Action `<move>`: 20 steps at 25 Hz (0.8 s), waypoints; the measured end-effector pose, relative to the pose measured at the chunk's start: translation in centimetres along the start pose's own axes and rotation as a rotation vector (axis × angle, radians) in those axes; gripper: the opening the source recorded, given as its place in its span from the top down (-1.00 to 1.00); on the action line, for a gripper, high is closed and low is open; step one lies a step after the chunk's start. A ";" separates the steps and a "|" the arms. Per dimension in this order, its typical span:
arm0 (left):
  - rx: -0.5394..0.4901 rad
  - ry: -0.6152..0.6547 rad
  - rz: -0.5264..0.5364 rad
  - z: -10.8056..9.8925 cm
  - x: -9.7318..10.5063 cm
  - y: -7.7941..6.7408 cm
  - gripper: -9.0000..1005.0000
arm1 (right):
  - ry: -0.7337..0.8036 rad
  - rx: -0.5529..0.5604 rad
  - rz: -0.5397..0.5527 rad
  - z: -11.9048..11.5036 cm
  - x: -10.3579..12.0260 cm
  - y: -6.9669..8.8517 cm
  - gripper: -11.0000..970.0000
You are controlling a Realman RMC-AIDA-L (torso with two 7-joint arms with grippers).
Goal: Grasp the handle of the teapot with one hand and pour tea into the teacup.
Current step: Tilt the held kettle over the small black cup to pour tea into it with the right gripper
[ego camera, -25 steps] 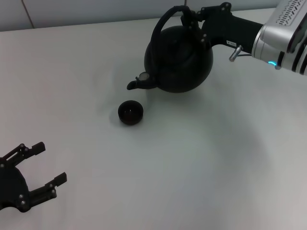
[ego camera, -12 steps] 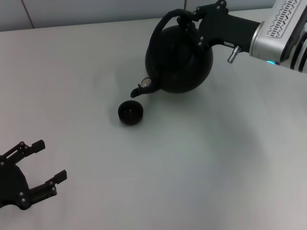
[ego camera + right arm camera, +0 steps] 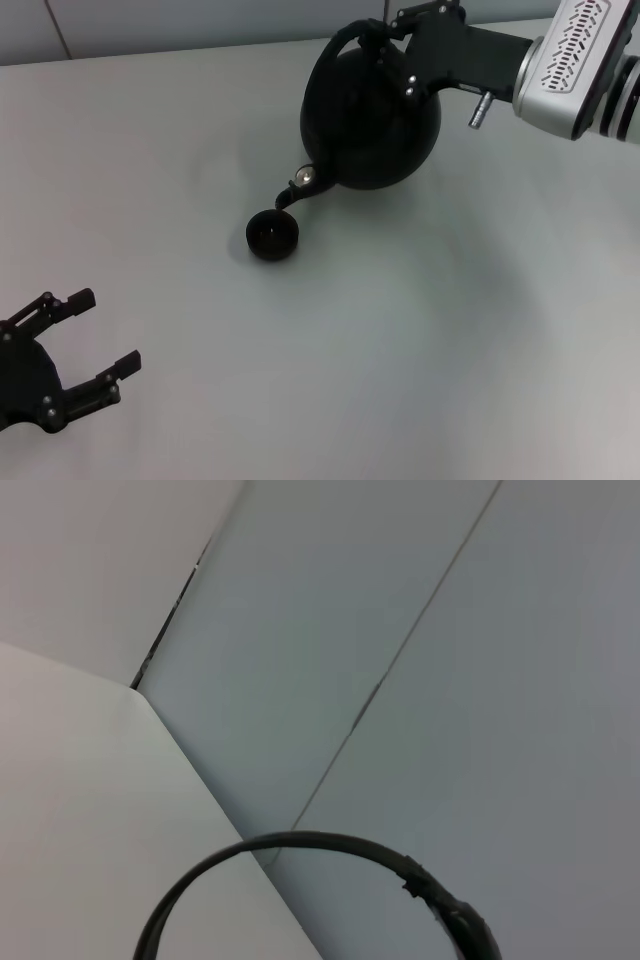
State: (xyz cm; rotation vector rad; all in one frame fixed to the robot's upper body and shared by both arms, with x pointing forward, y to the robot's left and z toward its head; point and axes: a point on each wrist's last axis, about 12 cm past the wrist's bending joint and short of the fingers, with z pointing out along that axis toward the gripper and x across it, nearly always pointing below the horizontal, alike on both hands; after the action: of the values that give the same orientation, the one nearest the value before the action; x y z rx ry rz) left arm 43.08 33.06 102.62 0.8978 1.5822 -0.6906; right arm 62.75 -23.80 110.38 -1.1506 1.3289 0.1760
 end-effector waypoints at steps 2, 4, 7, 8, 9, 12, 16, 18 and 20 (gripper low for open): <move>0.000 0.000 0.000 0.0 0.0 0.0 -0.71 | -0.001 -0.002 -0.006 0.0 0.0 0.0 0.81; 0.001 -0.001 -0.002 0.1 0.0 0.1 -0.71 | -0.001 -0.009 -0.020 0.1 -0.2 -0.1 0.81; 0.001 -0.001 -0.004 0.1 -0.1 0.1 -0.71 | -0.001 -0.017 -0.032 0.3 -0.3 -0.1 0.81; 0.001 -0.001 -0.004 0.1 -0.1 0.1 -0.71 | -0.001 -0.021 -0.036 0.3 -0.4 -0.1 0.81; 0.001 -0.002 -0.005 0.1 -0.1 0.1 -0.71 | -0.001 -0.025 -0.041 0.4 -0.4 -0.1 0.81; 0.001 -0.003 -0.005 0.2 -0.1 0.1 -0.71 | 0.001 -0.032 -0.054 0.6 -0.5 -0.2 0.81; 0.000 -0.004 -0.005 0.2 -0.1 0.1 -0.71 | 0.001 -0.032 -0.067 0.6 -0.6 -0.2 0.81; 0.000 -0.004 -0.005 0.2 -0.1 0.1 -0.71 | 0.001 -0.032 -0.078 0.6 -0.6 -0.3 0.81; 0.000 -0.004 -0.004 0.2 -0.1 0.1 -0.71 | 0.002 -0.036 -0.085 0.7 -0.6 -0.2 0.81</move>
State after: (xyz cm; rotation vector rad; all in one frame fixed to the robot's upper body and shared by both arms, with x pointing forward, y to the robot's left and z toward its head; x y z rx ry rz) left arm 43.33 32.94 102.71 0.8928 1.5805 -0.6949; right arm 63.15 -23.13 110.90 -1.2354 1.2800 0.1373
